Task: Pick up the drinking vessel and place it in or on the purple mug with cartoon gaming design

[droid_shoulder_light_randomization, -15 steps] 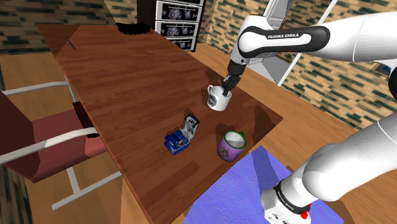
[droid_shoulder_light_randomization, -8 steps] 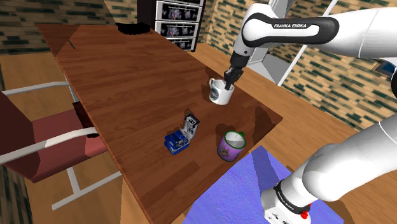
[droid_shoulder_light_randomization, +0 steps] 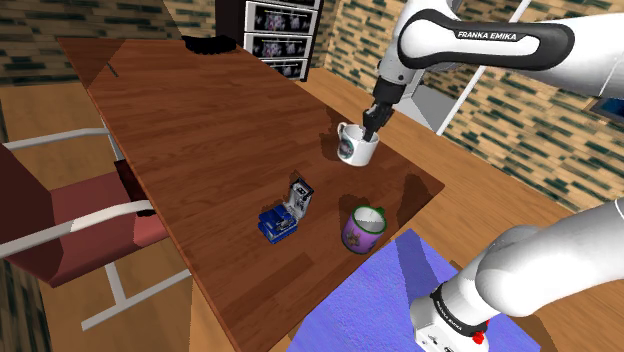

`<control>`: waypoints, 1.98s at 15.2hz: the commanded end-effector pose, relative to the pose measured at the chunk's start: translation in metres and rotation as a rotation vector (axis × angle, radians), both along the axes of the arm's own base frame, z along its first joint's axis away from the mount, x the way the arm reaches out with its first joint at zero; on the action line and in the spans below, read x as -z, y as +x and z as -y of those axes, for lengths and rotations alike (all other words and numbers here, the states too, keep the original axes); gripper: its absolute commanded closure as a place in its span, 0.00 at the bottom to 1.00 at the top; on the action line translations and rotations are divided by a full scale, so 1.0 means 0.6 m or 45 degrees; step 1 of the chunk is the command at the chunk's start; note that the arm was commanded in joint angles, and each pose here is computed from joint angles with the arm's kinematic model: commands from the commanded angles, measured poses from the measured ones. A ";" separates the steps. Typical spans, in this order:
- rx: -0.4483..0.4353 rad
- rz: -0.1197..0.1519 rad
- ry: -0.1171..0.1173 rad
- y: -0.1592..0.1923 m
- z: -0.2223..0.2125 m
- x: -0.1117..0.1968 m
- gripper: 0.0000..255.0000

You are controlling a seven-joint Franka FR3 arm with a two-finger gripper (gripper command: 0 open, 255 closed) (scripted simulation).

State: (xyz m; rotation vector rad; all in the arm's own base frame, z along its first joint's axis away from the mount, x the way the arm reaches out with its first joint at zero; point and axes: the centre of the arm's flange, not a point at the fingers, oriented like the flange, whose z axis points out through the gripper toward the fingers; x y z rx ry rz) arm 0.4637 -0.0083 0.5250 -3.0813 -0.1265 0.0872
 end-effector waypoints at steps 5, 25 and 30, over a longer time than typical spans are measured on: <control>0.000 0.000 -0.001 -0.128 -0.036 -0.020 1.00; 0.000 0.000 -0.001 -0.245 -0.068 0.087 1.00; 0.000 0.000 -0.001 -0.245 -0.068 0.123 1.00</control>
